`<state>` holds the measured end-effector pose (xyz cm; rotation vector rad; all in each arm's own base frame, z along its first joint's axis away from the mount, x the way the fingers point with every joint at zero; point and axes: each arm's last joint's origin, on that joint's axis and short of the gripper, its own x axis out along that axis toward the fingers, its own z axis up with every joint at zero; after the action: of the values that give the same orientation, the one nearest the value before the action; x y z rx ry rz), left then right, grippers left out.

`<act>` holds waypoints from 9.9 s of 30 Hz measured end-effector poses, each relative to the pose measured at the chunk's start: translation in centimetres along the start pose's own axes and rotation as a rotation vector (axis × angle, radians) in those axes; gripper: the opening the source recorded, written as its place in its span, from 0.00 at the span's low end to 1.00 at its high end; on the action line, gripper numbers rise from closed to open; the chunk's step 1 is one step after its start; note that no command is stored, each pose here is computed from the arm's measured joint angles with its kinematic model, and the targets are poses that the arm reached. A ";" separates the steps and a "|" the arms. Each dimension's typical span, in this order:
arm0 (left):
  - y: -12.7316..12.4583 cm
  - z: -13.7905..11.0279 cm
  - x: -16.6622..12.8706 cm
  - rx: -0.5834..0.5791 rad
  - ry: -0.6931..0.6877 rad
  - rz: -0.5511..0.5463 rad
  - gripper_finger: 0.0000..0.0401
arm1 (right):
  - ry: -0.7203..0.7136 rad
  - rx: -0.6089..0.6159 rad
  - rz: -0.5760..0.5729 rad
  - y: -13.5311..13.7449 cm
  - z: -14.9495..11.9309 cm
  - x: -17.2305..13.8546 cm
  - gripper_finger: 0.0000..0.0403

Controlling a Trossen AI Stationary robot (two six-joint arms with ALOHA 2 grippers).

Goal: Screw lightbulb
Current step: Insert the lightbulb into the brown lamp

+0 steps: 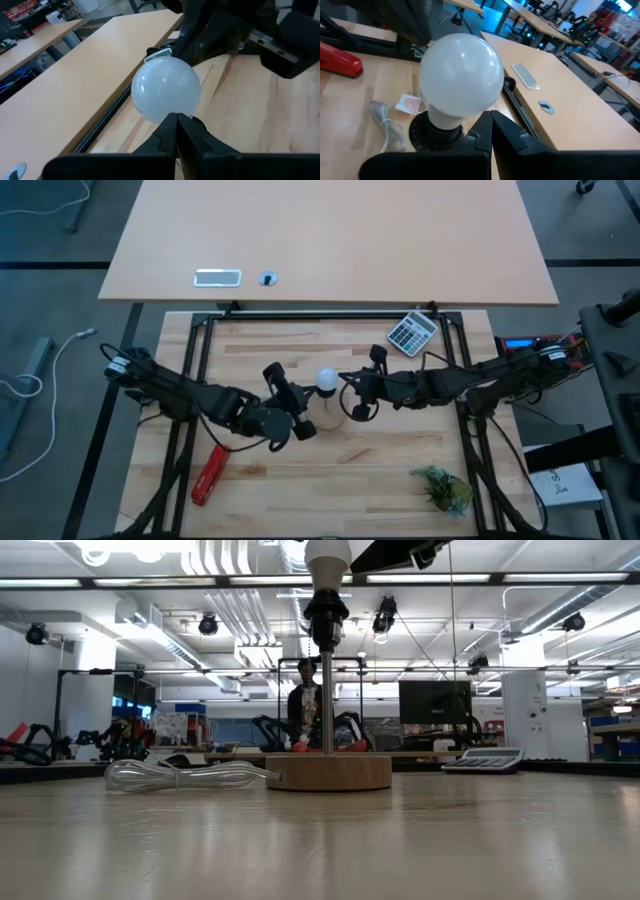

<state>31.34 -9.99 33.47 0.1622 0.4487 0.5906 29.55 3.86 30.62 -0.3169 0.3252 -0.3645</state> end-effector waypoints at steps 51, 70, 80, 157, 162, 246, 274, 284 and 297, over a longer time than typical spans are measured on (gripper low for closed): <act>0.0 -0.6 1.4 -0.005 0.043 0.029 0.00 | -0.026 -0.028 0.046 0.4 0.3 -0.6 0.00; 0.2 -0.3 0.9 0.004 0.040 0.057 0.00 | 0.015 -0.035 -0.025 1.0 0.1 -1.2 0.00; -0.3 0.0 0.8 -0.036 0.037 -0.031 0.00 | -0.007 -0.013 0.018 -0.1 0.1 -0.3 0.00; 0.5 -0.2 -0.6 -0.059 0.058 -0.043 0.00 | 0.040 -0.051 -0.049 0.2 -0.4 -0.1 0.00; 0.2 -0.4 0.4 -0.040 0.070 -0.037 0.00 | -0.017 -0.035 0.011 0.2 0.1 0.0 0.00; 0.4 -0.3 1.0 -0.051 0.073 -0.016 0.00 | -0.040 -0.014 0.058 0.4 0.3 0.1 0.00; 0.4 -0.3 0.3 -0.069 0.073 -0.025 0.00 | 0.007 0.003 -0.012 -0.3 -0.2 0.3 0.00; 0.9 -0.4 1.3 -0.067 0.086 0.006 0.00 | -0.006 0.001 0.058 -0.2 -0.2 0.5 0.00; 1.0 -0.9 1.6 -0.064 0.101 0.024 0.00 | -0.027 0.005 0.123 0.7 0.1 0.0 0.00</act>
<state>31.60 -8.21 32.35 0.0768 0.5251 0.6377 29.73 4.49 30.45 -0.2955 0.3154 -0.2399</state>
